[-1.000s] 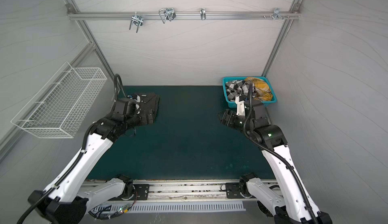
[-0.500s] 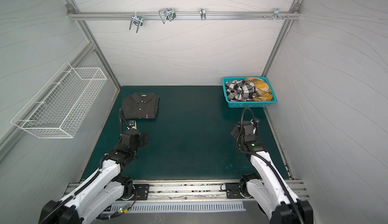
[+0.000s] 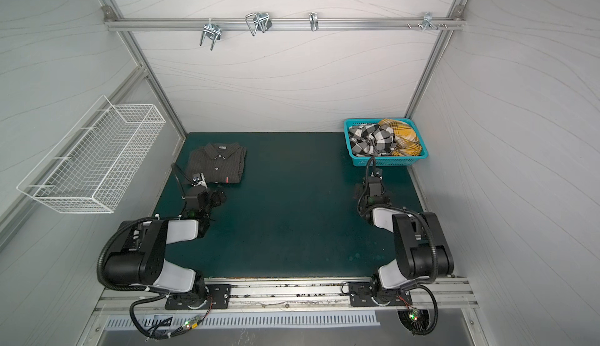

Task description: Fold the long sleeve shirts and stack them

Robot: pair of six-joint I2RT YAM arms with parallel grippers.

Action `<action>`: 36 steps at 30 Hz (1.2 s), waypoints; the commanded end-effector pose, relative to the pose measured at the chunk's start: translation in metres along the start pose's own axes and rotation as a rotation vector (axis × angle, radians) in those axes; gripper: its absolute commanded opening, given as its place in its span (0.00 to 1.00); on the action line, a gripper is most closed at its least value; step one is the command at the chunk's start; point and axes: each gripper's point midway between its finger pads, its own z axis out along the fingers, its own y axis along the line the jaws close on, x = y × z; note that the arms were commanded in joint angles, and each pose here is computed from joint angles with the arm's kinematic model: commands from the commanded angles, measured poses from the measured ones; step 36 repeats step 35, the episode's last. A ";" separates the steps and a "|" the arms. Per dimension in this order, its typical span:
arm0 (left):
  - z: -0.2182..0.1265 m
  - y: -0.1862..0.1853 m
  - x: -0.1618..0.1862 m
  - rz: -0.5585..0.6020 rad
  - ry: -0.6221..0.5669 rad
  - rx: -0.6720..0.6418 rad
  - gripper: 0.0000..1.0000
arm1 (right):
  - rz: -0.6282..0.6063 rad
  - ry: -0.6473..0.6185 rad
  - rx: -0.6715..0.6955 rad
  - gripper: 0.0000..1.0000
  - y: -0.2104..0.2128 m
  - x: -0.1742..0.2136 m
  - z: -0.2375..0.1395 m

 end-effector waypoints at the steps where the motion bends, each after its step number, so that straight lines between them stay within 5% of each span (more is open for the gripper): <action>1: 0.002 -0.019 -0.037 -0.014 -0.112 0.099 1.00 | -0.069 -0.172 -0.210 0.99 0.030 -0.028 -0.007; 36: 0.007 -0.029 -0.038 0.043 -0.105 0.077 1.00 | -0.095 -0.178 -0.239 0.99 0.037 -0.024 -0.006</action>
